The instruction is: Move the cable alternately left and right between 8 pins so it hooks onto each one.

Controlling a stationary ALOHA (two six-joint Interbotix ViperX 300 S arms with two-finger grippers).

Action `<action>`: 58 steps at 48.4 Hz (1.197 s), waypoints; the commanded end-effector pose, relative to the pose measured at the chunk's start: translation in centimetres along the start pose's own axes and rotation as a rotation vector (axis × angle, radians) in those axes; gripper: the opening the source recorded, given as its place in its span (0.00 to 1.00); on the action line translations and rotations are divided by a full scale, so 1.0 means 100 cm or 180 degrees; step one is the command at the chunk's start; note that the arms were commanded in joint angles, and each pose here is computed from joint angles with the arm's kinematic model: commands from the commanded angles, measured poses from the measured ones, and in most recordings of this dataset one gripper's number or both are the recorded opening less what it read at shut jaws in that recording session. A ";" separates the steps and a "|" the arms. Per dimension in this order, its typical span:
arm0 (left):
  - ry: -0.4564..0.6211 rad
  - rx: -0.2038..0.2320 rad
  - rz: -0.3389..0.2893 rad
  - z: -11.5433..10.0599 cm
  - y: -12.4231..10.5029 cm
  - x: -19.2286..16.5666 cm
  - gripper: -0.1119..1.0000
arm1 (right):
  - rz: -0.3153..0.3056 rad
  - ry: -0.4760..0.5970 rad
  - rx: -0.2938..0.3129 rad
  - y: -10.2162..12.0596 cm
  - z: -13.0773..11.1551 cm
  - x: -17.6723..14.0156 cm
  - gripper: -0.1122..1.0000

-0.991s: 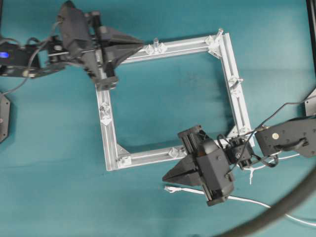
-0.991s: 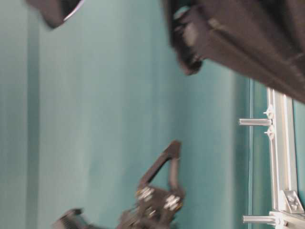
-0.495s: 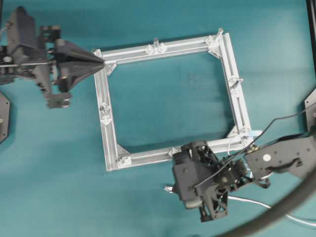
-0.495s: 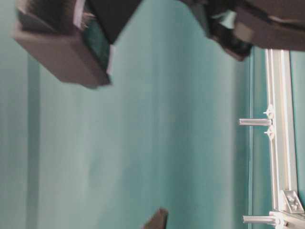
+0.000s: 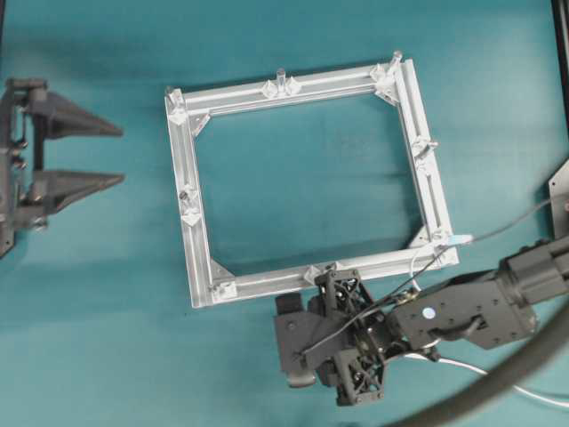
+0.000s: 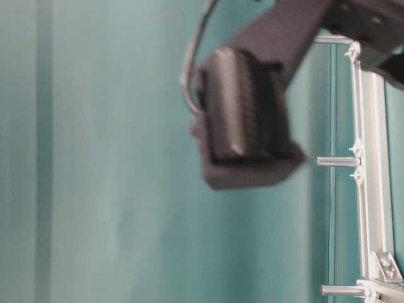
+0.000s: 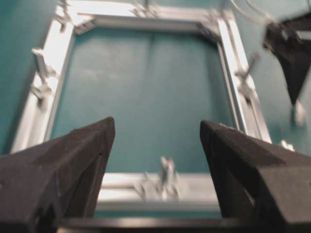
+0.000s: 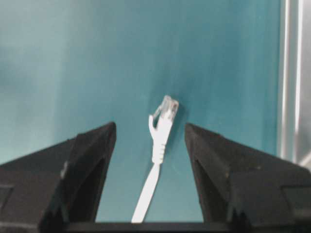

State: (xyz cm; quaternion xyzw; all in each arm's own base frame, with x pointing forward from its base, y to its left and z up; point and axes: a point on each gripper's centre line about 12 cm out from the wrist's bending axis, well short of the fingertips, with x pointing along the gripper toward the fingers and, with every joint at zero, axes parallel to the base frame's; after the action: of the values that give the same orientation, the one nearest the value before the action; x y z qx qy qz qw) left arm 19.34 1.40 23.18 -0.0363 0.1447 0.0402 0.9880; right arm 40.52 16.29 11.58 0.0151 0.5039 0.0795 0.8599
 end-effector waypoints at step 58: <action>0.0034 0.0094 -0.0108 -0.024 -0.003 -0.047 0.72 | -0.0437 0.0059 0.1206 -0.014 -0.002 -0.086 0.23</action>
State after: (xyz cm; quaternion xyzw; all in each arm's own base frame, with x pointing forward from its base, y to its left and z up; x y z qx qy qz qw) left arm 14.18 0.59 21.85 -0.0309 0.1542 0.0231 0.9873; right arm 37.46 14.24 16.49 0.1307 0.5260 -0.0519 0.8388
